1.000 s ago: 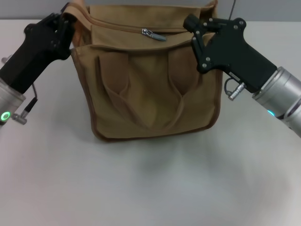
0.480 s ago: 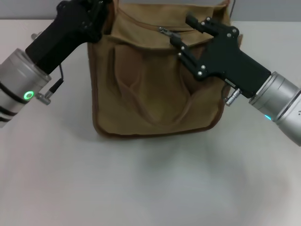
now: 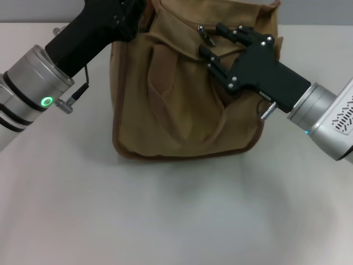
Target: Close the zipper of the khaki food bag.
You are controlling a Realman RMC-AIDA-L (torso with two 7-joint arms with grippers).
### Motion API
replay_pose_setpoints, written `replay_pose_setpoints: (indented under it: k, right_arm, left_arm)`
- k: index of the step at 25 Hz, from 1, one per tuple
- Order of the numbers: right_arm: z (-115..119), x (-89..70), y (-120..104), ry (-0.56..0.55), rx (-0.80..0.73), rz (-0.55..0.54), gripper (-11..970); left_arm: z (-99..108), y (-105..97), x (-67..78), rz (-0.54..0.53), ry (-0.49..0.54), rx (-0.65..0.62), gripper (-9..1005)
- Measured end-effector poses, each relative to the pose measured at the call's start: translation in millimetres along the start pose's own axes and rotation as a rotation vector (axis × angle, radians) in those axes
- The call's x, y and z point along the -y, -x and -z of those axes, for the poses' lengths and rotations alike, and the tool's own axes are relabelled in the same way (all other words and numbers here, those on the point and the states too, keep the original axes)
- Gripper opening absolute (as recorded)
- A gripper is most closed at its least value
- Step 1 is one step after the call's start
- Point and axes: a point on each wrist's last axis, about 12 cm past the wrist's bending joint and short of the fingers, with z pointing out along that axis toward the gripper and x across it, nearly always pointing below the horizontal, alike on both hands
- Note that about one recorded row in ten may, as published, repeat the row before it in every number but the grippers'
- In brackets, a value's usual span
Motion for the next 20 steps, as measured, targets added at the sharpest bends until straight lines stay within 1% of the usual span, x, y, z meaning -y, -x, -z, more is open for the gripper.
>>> replay_pose_setpoints:
  k: [6,16,20]
  right_arm:
    - [-0.8,5.5,0.3,-0.046,0.002,-0.007,447]
    - [-7.2,6.3,-3.1,-0.036,-0.042,-0.003,401]
    - [-7.5,6.2,-2.9,-0.033,-0.04,-0.002,330]
  left_arm:
    - [-4.5,0.0,0.7,0.0,-0.011,0.003,23]
    - [-5.6,-1.3,0.1,0.002,0.0,0.001,24]
    - [-5.8,-1.2,-0.1,0.0,0.002,0.002,24]
